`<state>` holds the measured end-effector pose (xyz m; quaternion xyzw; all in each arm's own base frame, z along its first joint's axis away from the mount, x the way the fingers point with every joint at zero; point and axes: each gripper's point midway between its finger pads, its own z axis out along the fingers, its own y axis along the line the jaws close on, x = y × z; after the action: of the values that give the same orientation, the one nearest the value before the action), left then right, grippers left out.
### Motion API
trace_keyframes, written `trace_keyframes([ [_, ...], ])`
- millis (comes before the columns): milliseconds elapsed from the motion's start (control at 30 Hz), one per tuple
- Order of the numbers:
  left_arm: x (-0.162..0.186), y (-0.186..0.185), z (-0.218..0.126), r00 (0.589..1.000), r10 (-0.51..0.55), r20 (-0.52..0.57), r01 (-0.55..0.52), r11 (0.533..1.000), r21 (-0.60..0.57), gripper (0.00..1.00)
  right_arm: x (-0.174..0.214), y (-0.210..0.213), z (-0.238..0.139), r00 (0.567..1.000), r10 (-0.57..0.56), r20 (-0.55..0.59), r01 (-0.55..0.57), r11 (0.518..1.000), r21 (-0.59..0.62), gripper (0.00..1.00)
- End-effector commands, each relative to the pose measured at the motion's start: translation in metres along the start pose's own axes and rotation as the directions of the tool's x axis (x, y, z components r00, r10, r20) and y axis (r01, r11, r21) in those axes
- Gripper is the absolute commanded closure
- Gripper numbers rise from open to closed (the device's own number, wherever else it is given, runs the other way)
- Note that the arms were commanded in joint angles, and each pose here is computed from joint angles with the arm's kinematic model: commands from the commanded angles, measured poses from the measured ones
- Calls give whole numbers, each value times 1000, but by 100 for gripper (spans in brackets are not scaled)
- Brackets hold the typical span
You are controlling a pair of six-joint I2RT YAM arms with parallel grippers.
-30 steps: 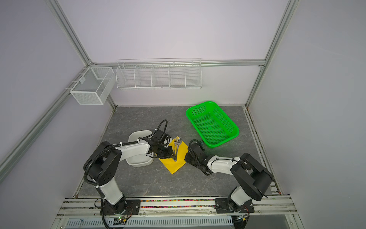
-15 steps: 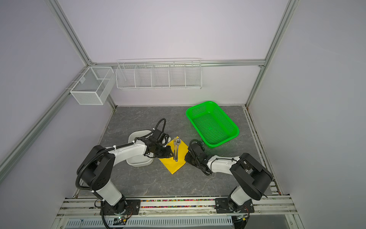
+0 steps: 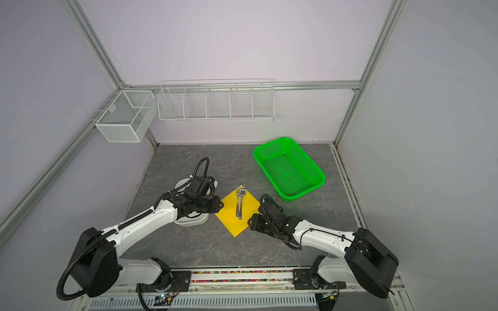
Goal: Place the utensils on the paper napkin and roll it up
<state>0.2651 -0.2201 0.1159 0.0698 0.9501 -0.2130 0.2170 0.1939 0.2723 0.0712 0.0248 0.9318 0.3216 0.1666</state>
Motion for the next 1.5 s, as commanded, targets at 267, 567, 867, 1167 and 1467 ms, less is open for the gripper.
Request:
trace_keyframes([
  [267,2,14,5,999,-44,-22,43,998,-51,73,64,45,42,896,-331,-295,329,942,-59,58],
  [567,-3,23,0,997,-73,2,73,994,-78,73,93,24,53,780,-493,-386,536,844,5,65],
  [867,-7,29,-9,996,-80,26,82,992,-99,73,58,38,66,799,-539,-267,580,808,105,69],
  [1167,-7,29,-14,996,-83,40,86,992,-97,73,14,49,74,803,-572,-168,595,780,195,69],
  [1467,-3,18,-18,997,-66,38,67,998,-20,72,-14,46,70,863,-498,-89,504,835,221,66],
])
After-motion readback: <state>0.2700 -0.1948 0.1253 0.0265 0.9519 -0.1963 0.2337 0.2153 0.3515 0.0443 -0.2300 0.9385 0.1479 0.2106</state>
